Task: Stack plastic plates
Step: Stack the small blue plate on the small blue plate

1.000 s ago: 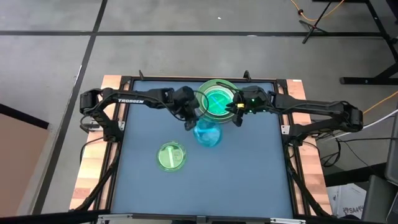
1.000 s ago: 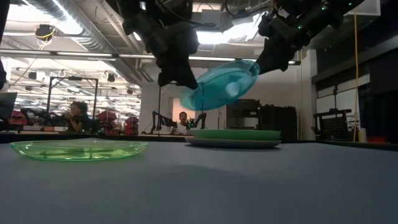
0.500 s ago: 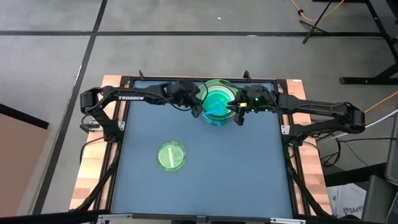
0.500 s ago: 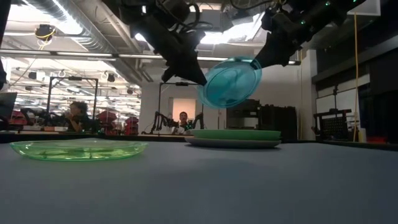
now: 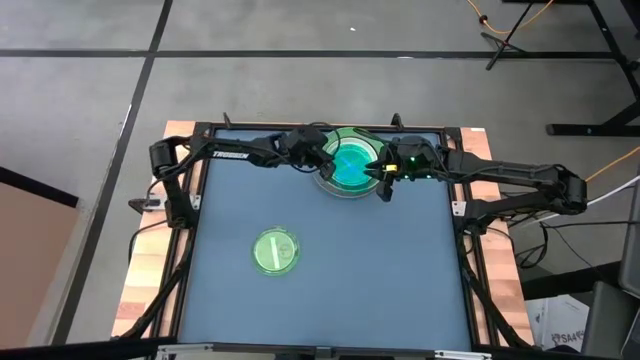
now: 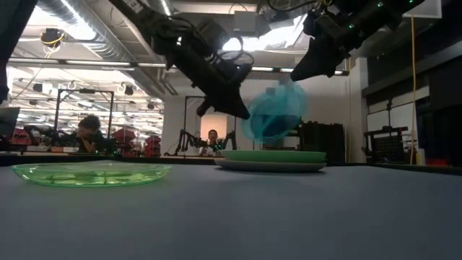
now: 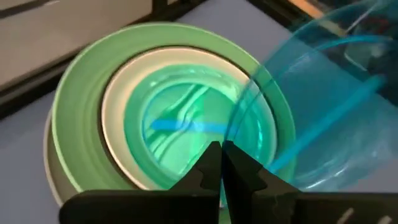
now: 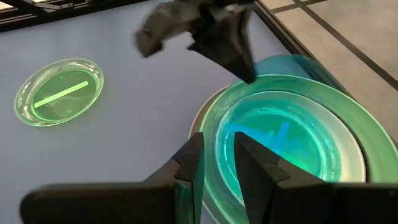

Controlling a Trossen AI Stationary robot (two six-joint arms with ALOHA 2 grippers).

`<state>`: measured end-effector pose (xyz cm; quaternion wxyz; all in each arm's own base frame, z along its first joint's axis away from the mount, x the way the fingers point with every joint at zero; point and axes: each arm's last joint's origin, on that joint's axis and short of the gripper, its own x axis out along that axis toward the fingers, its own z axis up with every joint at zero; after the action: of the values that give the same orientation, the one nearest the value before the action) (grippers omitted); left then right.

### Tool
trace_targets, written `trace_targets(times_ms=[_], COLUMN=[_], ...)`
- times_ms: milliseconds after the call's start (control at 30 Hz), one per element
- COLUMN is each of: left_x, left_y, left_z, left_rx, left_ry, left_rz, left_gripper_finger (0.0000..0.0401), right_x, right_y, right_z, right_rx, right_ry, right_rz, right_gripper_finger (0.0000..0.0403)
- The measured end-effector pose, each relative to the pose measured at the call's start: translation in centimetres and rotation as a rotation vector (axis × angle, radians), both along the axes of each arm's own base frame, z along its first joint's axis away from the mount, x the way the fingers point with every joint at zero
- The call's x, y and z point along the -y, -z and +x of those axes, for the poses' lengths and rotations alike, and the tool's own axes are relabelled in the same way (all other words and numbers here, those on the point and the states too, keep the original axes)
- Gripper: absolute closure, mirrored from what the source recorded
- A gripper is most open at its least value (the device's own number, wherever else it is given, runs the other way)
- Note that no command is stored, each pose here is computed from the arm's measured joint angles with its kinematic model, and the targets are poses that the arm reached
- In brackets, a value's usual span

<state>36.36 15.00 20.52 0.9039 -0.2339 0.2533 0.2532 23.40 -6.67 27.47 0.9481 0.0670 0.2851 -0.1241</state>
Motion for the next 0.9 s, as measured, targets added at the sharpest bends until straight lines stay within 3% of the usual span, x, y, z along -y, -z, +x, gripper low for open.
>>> trace_targets(times_ms=[500,900], left_x=[-2.4,-2.5], left_y=[1.2,2.4], left_z=[-0.7,-0.4], left_rx=[-0.009,0.042], left_ry=[-0.081,-0.197], left_rz=[-0.031,-0.196], left_gripper_finger=[0.0401,0.0401], right_x=[0.0,0.0], right_y=[0.0,0.0], right_z=[0.0,0.0], right_rx=[0.000,0.000], right_ry=[0.001,0.002], right_rz=[0.001,0.001], right_gripper_finger=[0.0324,0.0324])
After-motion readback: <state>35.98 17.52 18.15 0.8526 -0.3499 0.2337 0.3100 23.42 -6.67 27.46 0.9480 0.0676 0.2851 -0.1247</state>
